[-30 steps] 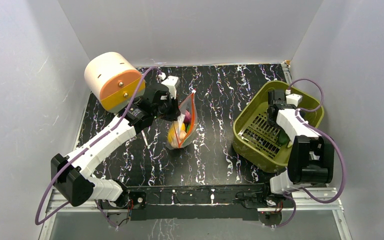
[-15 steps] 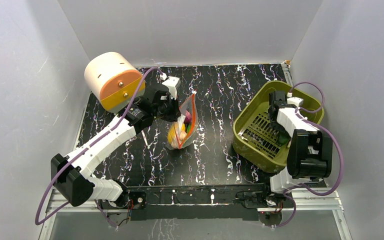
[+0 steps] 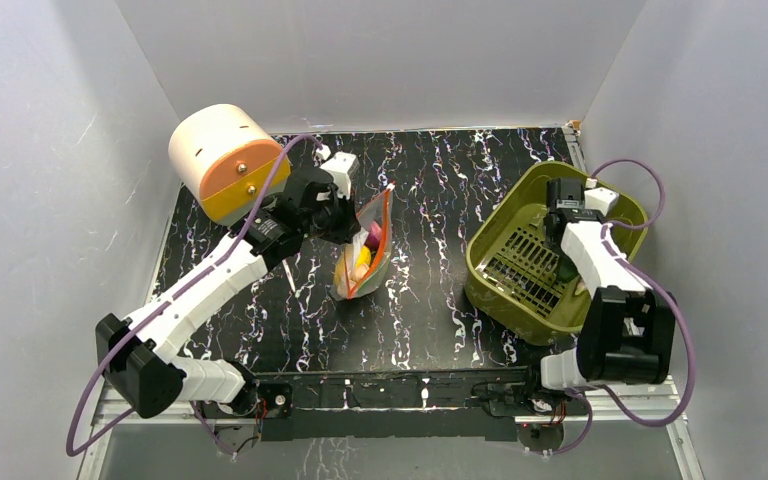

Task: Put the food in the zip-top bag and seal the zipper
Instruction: Pick up the fake fruit from the center of the board.

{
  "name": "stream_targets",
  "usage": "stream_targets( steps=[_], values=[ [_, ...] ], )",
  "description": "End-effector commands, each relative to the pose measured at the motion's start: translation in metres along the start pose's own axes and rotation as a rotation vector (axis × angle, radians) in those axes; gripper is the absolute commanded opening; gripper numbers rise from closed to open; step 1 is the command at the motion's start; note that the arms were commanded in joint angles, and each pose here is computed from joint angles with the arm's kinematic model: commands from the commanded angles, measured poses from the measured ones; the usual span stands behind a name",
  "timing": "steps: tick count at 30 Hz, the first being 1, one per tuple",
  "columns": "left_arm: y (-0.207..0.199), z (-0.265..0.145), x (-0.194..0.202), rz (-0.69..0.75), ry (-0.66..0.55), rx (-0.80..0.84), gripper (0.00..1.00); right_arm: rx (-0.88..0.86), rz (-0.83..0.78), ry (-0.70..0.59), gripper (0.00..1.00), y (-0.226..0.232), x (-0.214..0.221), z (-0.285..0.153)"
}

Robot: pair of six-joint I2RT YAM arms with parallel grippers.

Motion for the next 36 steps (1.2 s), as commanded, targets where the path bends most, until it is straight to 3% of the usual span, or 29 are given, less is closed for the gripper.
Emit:
stream_targets(
  steps=[1, 12, 16, 19, 30, 36],
  values=[
    [-0.010, -0.017, -0.009, -0.013, -0.062, 0.062, 0.00, -0.085, 0.129, -0.164, 0.46, 0.001, -0.050, -0.034],
    [-0.030, -0.025, -0.007, -0.058, -0.111, 0.211, 0.00, -0.338, 0.309, -0.340, 0.44, 0.013, -0.102, -0.096],
    [-0.019, -0.019, 0.000, -0.049, -0.214, 0.154, 0.00, -0.425, 0.335, -0.401, 0.44, 0.009, -0.116, -0.121],
    [-0.009, -0.021, 0.001, -0.033, -0.210, 0.084, 0.00, -0.466, 0.324, -0.426, 0.44, 0.002, -0.123, -0.140],
    [-0.011, -0.046, 0.009, -0.138, -0.186, 0.086, 0.00, -0.723, 0.286, -0.399, 0.44, -0.002, -0.112, -0.196],
    [-0.016, -0.057, 0.005, -0.253, -0.266, 0.117, 0.00, -0.918, 0.251, -0.335, 0.43, 0.024, -0.102, -0.225]
  ],
)
Point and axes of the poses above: each gripper's point midway between its finger pads, its own z axis out along the fingers, its own y axis along the line the jaws close on, x = y × z, the point moved 4 cm from there along -z, back along the fingers, and after that the axes turned 8 degrees about z, right-handed, at the moved point
